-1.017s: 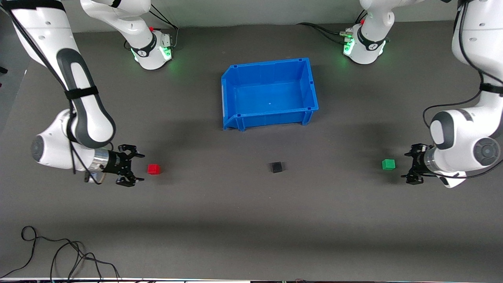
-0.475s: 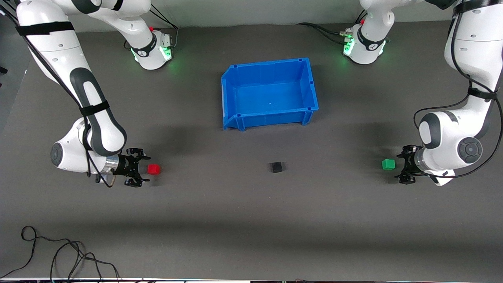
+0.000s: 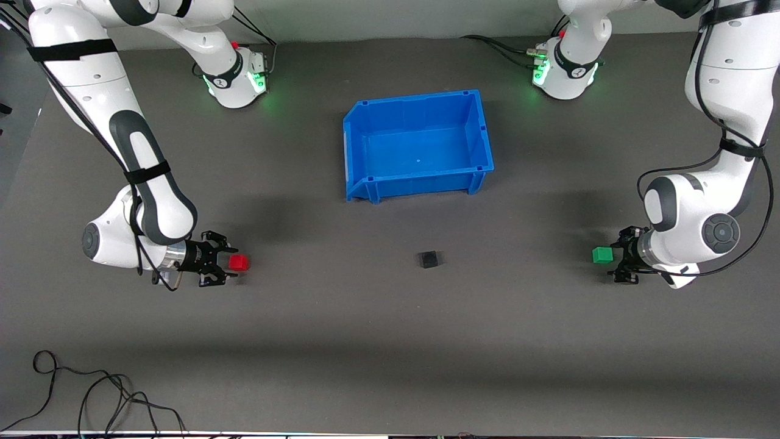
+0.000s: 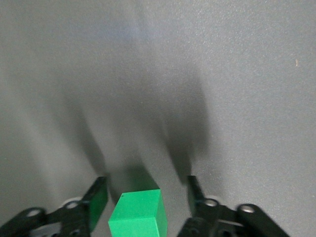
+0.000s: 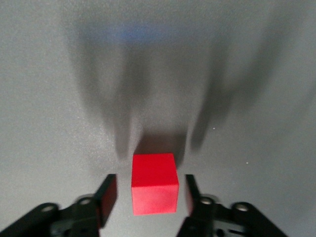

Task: Attach green and red cubes to black cube
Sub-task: 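Close the right gripper on the red cube while the left gripper grasps the green cube, then carry the red cube with the right gripper while the left gripper carries the green cube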

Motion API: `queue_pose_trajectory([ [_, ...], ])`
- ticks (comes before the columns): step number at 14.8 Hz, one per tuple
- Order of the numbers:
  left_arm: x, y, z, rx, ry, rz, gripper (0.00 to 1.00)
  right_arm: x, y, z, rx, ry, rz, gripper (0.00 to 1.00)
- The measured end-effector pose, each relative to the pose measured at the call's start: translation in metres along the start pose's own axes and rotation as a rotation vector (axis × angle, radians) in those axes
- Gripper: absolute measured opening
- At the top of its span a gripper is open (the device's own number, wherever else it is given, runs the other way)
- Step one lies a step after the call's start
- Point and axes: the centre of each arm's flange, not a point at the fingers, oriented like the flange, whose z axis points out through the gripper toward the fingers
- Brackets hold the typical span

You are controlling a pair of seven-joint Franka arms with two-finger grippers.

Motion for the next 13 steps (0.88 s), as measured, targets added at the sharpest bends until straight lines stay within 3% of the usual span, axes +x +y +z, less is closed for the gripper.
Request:
queue_pose_trajectory([
  [2,-0.001,0.0,0.0,0.0,0.0,0.002,0.44,0.0,0.0,0.0,0.001,0.0,0.0,0.4],
  [3,-0.002,0.001,0.0,0.0,0.0,0.004,0.43,0.0,0.0,0.0,0.001,0.0,-0.001,0.4],
  [5,-0.005,0.002,-0.001,-0.002,0.0,0.01,0.25,0.0,-0.001,-0.001,0.004,0.0,-0.003,0.4],
  [6,-0.006,0.004,-0.004,-0.008,0.002,0.013,0.21,-0.002,-0.003,-0.004,0.009,0.0,-0.005,0.4],
  [9,-0.014,0.018,-0.022,-0.028,0.006,0.011,0.21,-0.014,-0.012,-0.019,0.023,-0.018,-0.021,0.4],
  [12,-0.048,0.038,-0.04,0.001,0.0,-0.008,0.22,-0.035,-0.021,-0.039,0.022,-0.048,-0.026,0.4],
  [13,-0.06,0.041,-0.041,0.017,0.001,0.006,0.26,-0.047,-0.024,-0.042,0.024,-0.05,-0.024,0.4],
])
